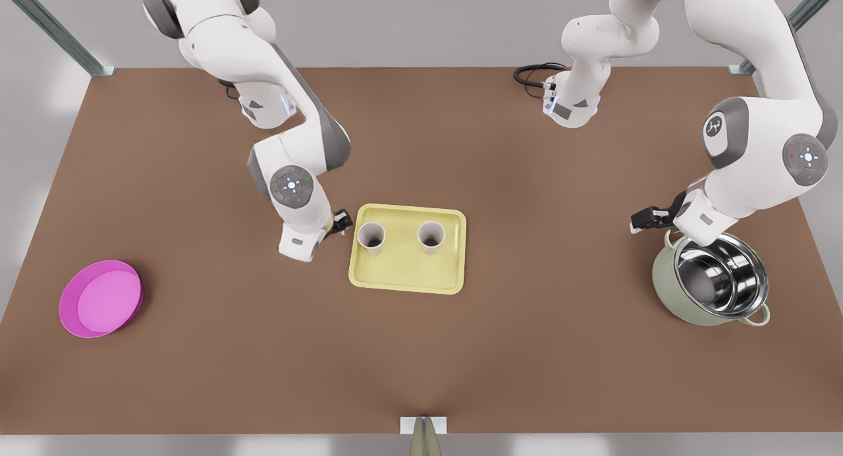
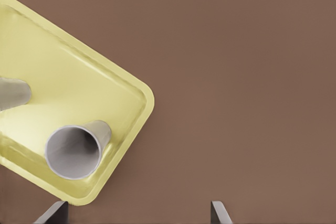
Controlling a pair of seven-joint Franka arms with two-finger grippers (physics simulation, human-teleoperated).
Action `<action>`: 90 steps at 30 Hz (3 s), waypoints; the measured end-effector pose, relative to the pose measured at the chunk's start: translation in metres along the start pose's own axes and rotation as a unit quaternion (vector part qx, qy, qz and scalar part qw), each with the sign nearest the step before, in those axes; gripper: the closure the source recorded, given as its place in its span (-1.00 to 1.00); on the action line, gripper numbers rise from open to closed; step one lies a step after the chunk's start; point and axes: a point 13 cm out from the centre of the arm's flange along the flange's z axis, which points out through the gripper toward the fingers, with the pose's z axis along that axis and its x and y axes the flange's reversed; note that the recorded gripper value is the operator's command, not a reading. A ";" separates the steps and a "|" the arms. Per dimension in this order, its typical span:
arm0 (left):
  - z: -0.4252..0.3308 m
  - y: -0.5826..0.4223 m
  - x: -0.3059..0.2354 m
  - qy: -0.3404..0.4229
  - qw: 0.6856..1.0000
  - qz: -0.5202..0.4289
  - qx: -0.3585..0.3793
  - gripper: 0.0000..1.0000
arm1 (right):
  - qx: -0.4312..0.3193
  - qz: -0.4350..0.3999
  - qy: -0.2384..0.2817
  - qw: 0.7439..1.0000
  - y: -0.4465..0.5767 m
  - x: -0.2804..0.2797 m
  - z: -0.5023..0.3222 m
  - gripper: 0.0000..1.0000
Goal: Use the left arm to pick up the white IKEA cup from the tray and place it on the middle-left position; use the right arm to pick up the white IKEA cup from the tray and place it on the middle-right position
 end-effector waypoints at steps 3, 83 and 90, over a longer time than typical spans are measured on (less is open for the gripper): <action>0.001 0.000 0.000 0.001 1.000 0.000 0.000 -1.00 | -0.003 -0.010 -0.005 1.000 0.034 -0.008 0.013 -1.00; 0.037 -0.062 -0.009 0.009 0.998 0.057 -0.025 -1.00 | -0.063 0.158 0.015 0.985 -0.381 0.130 0.172 0.10; 0.117 -0.209 -0.016 0.010 0.990 0.137 -0.038 -1.00 | -0.063 0.091 0.014 0.994 -0.382 0.132 0.174 -0.95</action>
